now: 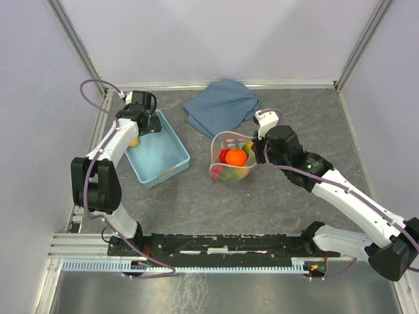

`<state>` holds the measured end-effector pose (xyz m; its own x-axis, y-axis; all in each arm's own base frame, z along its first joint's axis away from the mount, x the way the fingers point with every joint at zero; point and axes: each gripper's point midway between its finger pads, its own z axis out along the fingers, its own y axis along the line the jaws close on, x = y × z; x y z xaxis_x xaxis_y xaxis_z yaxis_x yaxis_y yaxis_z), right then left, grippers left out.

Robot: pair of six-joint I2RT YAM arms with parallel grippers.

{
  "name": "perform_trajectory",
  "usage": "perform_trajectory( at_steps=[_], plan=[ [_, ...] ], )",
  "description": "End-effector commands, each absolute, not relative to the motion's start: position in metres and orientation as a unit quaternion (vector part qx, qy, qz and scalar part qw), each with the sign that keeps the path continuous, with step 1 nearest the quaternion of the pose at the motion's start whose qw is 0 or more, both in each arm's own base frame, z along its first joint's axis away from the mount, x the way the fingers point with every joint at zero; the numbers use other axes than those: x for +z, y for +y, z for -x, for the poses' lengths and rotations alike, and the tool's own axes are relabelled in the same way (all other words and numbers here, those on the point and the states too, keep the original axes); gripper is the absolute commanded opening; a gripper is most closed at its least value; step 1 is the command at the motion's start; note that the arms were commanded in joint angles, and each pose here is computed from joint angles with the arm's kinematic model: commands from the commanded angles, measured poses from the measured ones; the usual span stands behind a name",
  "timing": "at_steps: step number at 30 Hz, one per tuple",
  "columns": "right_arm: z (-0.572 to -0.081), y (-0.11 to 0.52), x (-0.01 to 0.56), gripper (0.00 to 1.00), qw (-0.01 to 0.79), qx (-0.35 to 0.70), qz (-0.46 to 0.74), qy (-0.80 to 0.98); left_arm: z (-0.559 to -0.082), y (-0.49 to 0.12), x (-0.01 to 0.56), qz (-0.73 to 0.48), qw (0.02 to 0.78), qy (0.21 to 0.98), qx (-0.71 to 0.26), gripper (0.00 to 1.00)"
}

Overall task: Place the food in the zip-top bag and seal the zipper
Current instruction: Pick up the fake fruit from the bin.

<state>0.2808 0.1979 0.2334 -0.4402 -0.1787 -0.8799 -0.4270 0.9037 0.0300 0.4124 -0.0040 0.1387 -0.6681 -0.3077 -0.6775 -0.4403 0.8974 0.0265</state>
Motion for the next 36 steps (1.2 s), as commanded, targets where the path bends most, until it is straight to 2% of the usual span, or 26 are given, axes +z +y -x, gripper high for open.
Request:
perform_trajectory(
  at_steps=[1,9,22,29,36],
  plan=[
    [-0.283,0.199,0.254,0.02,0.53,0.141,0.175,0.817,-0.43,0.022,0.146,0.201,0.355,0.902,0.143,0.97],
    [-0.283,0.198,0.251,0.02,0.528,0.139,0.176,0.819,-0.448,0.054,0.129,0.209,0.329,0.901,0.19,0.92],
    [-0.284,0.196,0.246,0.02,0.525,0.129,0.176,0.823,-0.459,0.077,0.077,0.21,0.28,0.912,0.214,0.89],
    [-0.285,0.197,0.242,0.02,0.52,0.126,0.178,0.826,-0.46,0.07,0.051,0.202,0.254,0.925,0.198,0.89],
    [-0.285,0.195,0.241,0.02,0.521,0.123,0.176,0.826,-0.462,0.065,0.052,0.204,0.256,0.927,0.185,0.87]
  ],
)
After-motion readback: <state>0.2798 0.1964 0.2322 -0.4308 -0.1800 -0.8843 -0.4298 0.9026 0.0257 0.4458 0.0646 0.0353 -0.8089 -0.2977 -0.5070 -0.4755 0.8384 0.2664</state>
